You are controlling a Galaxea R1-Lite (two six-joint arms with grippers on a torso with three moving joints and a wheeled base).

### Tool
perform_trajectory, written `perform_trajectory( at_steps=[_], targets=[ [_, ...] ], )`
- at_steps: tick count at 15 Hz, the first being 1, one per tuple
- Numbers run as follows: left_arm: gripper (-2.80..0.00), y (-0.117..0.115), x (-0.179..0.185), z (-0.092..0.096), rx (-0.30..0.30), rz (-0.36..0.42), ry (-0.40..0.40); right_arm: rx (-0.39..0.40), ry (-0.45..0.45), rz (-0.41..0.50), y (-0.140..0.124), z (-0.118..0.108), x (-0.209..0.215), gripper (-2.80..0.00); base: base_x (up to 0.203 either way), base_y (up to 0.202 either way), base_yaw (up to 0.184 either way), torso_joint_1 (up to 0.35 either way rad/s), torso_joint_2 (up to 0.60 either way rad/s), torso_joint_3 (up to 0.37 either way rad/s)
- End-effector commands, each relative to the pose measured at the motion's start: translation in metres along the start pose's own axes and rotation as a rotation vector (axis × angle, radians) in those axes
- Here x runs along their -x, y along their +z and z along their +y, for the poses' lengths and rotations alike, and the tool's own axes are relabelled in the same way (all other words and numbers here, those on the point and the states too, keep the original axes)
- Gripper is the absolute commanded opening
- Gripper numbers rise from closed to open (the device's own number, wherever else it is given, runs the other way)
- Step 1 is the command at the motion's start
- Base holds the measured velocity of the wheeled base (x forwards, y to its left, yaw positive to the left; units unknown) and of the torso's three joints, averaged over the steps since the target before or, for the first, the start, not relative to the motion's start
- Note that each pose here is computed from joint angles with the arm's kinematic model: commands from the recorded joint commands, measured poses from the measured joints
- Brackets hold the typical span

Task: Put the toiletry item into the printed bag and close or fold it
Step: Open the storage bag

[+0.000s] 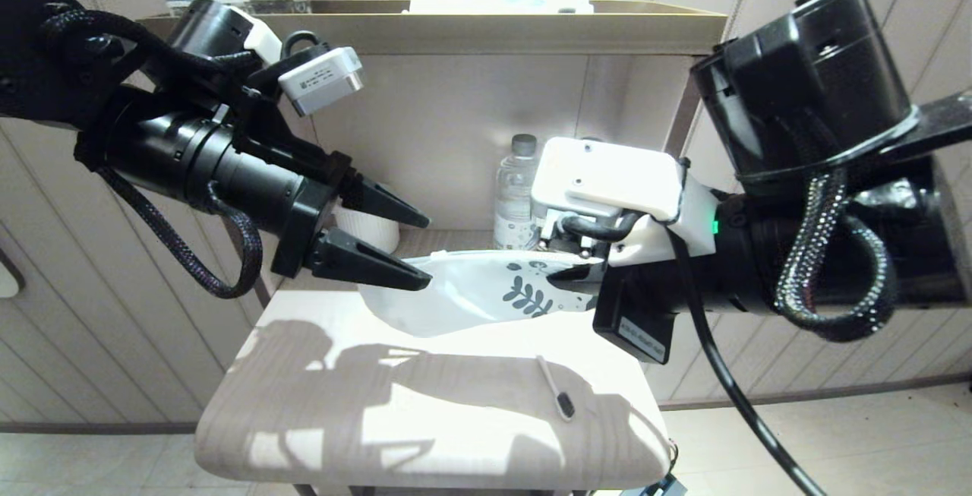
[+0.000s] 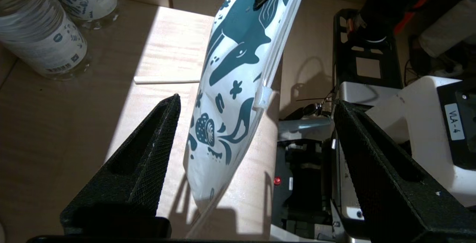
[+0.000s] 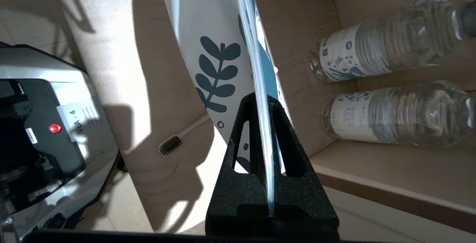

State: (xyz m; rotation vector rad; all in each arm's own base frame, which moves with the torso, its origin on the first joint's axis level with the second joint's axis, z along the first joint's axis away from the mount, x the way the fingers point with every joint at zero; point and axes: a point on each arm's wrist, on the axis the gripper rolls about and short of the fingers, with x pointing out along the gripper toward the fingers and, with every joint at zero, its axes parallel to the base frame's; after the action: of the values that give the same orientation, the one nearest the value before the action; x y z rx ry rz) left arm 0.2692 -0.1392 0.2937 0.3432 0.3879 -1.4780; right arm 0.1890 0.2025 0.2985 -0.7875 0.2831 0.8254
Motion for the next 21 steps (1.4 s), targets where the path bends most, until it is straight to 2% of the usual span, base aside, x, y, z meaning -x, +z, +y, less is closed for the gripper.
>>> perform_trajectory(
  at_steps=[1,9,18,21],
  targets=[
    [0.0,-0.003,-0.005,0.004,0.007,0.003,-0.014,0.004,0.014,0.017,-0.001,0.002,-0.007,-2.8,0.0,0.0,0.0,0.0,0.0,0.0],
    [0.0,-0.008,-0.01,0.006,0.018,-0.008,-0.051,-0.005,0.013,0.013,0.001,0.001,-0.009,-2.8,0.0,0.0,0.0,0.0,0.0,0.0],
    [0.0,-0.013,-0.018,0.016,0.011,-0.007,-0.046,-0.017,0.003,0.008,0.0,-0.001,-0.011,-2.8,0.0,0.0,0.0,0.0,0.0,0.0],
    [0.0,-0.012,-0.016,0.014,0.008,-0.006,-0.041,-0.018,0.001,0.009,0.0,-0.002,-0.011,-2.8,0.0,0.0,0.0,0.0,0.0,0.0]
  ],
)
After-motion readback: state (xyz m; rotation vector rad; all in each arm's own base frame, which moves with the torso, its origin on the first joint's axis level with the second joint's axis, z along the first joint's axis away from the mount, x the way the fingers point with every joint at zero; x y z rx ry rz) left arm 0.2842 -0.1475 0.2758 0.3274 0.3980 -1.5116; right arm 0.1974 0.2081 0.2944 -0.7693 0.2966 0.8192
